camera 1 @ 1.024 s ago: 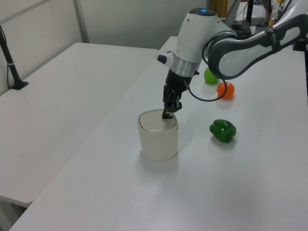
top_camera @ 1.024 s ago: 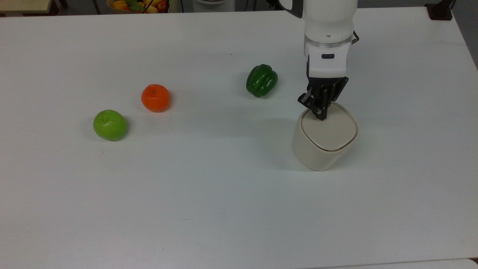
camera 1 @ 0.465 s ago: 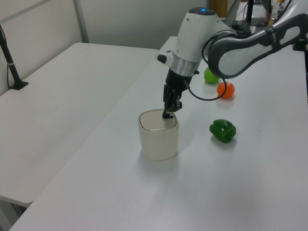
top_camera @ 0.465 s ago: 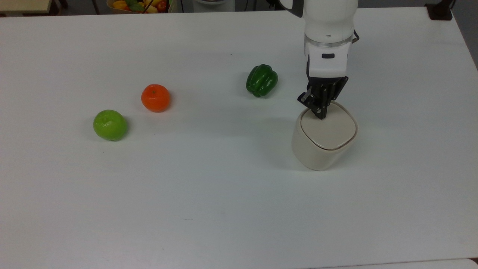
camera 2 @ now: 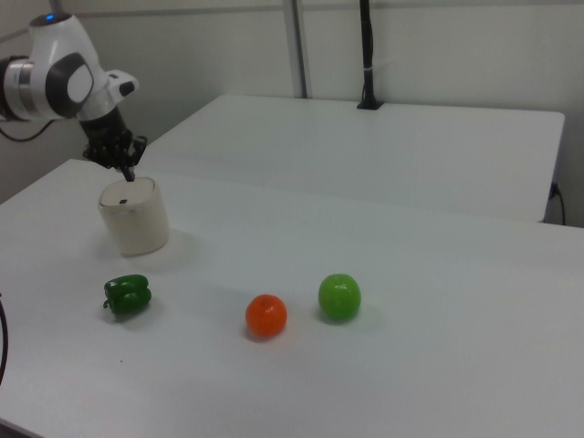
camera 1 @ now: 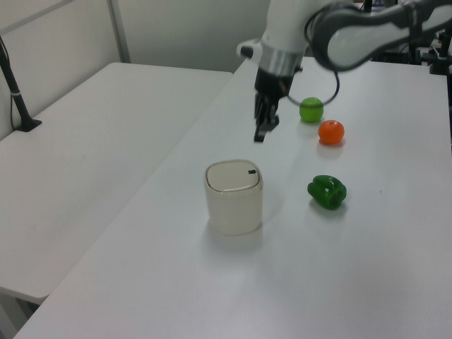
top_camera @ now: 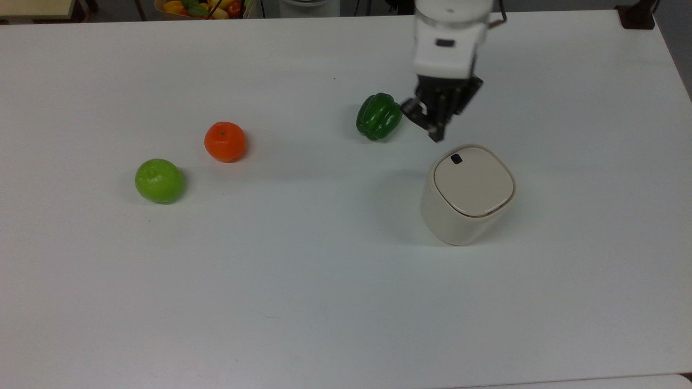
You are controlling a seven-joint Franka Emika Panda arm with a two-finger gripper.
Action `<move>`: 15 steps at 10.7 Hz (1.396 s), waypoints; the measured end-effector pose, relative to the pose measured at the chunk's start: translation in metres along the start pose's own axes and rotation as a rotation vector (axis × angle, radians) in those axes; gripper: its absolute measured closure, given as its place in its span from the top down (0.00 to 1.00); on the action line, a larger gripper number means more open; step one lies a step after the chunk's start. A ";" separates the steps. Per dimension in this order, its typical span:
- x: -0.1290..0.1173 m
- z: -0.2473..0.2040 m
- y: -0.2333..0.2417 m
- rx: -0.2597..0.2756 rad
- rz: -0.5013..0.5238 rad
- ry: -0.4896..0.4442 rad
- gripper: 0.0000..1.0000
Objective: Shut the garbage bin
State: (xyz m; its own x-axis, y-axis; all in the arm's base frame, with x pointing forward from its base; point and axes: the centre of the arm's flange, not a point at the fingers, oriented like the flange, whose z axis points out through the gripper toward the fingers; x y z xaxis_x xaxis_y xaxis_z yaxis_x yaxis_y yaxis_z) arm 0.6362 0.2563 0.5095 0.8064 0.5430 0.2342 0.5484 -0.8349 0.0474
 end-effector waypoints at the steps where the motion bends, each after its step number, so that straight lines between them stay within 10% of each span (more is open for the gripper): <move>1: -0.013 -0.020 0.023 -0.004 0.049 -0.030 0.01; 7: -0.119 -0.101 0.160 -0.028 0.363 -0.238 0.01; 12: -0.144 -0.094 0.179 -0.079 0.478 -0.328 0.05; 15: -0.155 -0.106 0.188 -0.085 0.509 -0.320 0.39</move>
State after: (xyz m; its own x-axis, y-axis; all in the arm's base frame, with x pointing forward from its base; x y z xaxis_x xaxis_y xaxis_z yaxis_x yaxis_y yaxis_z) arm 0.5914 0.0055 0.5848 0.9965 0.0630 -0.0548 0.0676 -0.9940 0.0864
